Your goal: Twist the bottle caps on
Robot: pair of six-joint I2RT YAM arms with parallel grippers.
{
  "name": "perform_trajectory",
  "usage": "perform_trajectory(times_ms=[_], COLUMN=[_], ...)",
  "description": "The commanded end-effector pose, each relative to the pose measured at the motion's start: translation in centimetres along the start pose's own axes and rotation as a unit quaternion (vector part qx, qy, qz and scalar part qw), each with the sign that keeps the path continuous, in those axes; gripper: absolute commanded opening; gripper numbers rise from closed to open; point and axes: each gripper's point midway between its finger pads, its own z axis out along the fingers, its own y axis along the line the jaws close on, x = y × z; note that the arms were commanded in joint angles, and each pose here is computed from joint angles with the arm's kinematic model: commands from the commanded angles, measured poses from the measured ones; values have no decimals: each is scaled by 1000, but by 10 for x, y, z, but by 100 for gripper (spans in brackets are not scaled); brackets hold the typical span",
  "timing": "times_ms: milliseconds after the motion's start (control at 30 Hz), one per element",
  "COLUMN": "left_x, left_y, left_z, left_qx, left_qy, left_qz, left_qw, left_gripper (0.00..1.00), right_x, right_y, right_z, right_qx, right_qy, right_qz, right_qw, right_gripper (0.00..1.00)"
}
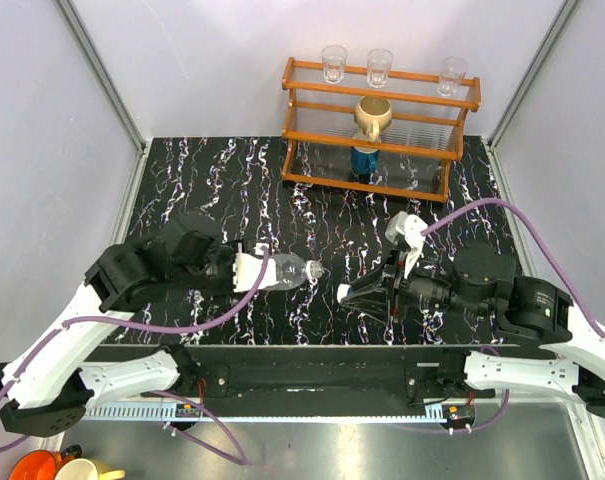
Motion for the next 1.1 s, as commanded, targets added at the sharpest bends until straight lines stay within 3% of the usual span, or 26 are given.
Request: perform_trajectory(times_ms=[0,267,433,633,700,1067], left_x=[5,-13,-30,-53,-54,-43], left_y=[-29,-34,-32,-21,-24,-9], left_z=[-13,-25,-30,-31,-27,-17], left_qx=[63,76,81,53,62,23], left_qy=[20,-19,-45,-96,-98,-72], left_qz=[-2,15,17,-39,-45,-49], left_qw=[998,997,996,993,992,996], left_gripper=[56,57,56,52,54,54], right_x=[-11,-19,-20,-59,-56,-39], right_y=[33,47,32,3,-6,8], right_z=[-15,-2,15,13,17,14], right_qx=[-76,-100,-75,-64,-74,-133], right_qy=[9,48,63,57,91,154], right_qz=[21,5,-20,-19,-11,5], right_qw=[997,994,995,996,993,979], right_gripper=[35,38,38,44,46,36])
